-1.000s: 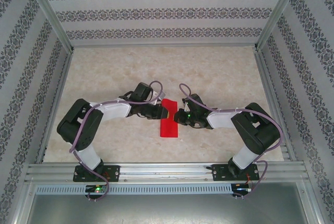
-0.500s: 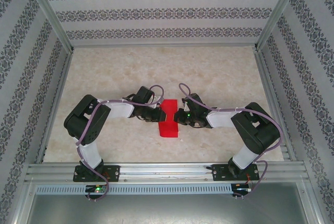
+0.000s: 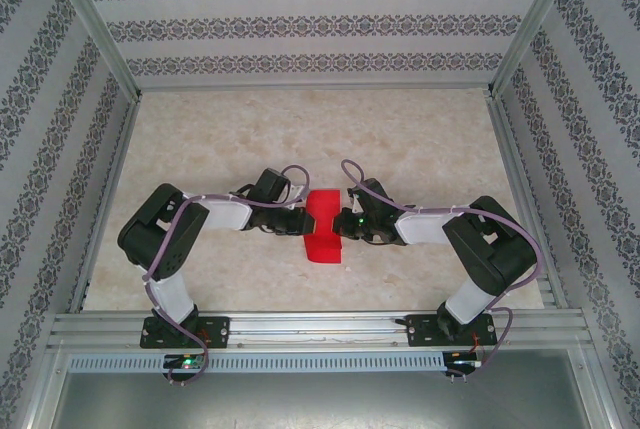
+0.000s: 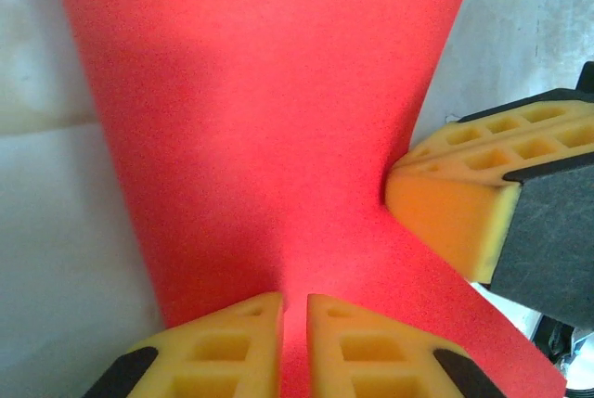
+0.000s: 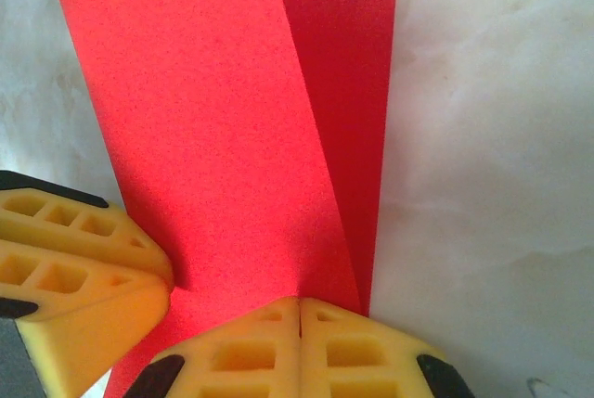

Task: Fold a paper plane with a square sheet of paper (fold left side to right side)
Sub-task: First fold the square sheet of paper in half at the center of the table.

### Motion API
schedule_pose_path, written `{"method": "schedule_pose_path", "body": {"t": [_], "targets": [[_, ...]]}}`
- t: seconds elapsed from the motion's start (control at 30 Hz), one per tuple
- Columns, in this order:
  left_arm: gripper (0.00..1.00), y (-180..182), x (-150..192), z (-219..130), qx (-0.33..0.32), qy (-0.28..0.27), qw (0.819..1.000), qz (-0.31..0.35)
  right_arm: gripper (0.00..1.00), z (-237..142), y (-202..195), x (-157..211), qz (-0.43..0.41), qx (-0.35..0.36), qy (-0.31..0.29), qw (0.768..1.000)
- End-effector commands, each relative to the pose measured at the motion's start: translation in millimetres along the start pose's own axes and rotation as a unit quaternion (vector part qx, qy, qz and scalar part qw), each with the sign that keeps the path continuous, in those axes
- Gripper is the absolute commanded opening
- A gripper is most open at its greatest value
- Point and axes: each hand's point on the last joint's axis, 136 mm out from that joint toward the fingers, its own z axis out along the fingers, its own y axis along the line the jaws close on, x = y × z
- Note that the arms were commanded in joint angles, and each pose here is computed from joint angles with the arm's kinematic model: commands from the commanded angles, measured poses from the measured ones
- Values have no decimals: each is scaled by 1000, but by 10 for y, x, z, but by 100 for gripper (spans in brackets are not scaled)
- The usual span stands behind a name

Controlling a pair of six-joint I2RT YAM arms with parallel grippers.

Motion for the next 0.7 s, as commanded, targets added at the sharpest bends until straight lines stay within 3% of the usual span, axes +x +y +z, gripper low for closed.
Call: {"method": "schedule_pose_path", "body": {"t": [0.0,0.27,0.47,0.67], "targets": [[14,356,169,-90,-52,13,998,-38,0,-9,-697,388,34,124,54,990],[11,399,123,-286,-51,-11,998,-45,0,-24,-671,380,33,120,52,991],[9,47,-40,-485,-13,-47,999,-12,0,-28,-612,346,30,113,47,992],[9,-298,-47,-359,18,-38,999,18,0,-20,-590,336,28,112,48,992]]}}
